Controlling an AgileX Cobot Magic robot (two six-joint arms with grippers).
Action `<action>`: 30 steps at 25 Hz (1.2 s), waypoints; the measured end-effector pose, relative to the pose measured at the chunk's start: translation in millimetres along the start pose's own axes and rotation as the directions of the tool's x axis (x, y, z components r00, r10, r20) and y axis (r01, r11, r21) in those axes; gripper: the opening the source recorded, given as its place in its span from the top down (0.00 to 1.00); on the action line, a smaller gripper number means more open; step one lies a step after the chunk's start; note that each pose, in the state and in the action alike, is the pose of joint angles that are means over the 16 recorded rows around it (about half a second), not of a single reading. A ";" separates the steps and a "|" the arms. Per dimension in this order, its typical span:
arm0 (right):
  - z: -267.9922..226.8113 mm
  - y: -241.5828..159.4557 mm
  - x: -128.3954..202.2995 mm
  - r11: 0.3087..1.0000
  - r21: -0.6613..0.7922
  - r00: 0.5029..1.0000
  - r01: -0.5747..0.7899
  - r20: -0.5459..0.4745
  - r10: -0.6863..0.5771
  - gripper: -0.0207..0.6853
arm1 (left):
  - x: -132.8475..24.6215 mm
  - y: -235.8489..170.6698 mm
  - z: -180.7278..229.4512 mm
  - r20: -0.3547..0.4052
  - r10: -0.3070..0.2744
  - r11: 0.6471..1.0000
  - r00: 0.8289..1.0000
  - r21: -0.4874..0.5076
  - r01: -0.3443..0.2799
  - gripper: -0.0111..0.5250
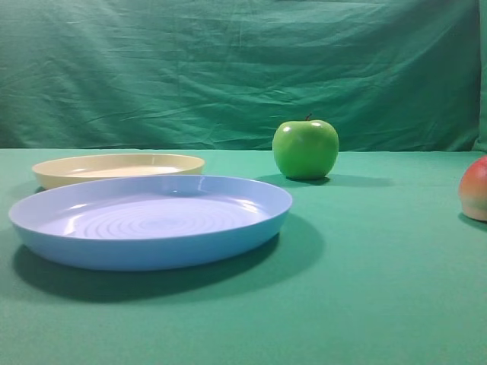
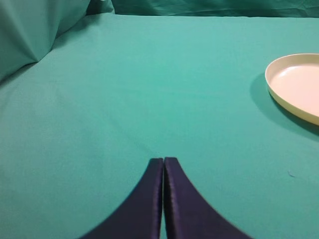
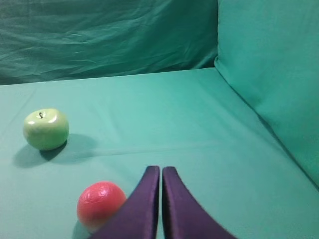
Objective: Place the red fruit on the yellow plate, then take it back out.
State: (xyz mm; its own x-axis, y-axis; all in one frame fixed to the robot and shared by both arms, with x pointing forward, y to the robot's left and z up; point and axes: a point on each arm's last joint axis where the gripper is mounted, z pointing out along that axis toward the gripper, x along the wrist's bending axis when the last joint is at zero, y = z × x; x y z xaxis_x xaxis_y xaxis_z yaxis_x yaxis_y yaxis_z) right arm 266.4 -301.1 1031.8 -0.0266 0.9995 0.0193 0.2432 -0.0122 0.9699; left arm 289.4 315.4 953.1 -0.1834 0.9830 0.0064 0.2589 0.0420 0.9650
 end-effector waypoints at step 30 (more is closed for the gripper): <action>44.8 -76.0 0.4 0.999 0.047 1.000 -0.003 0.005 0.003 0.97 | 0.0 0.0 0.0 0.000 0.000 1.000 1.000 0.000 0.000 0.98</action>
State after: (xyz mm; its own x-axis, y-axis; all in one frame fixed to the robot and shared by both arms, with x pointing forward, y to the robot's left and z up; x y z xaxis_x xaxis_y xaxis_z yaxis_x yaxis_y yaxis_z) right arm 291.4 -298.4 947.1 -0.0207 0.9996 0.0208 0.2889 -0.0139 0.9572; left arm 289.4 315.4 953.1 -0.1834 0.9830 0.0064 0.2589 0.0420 0.9650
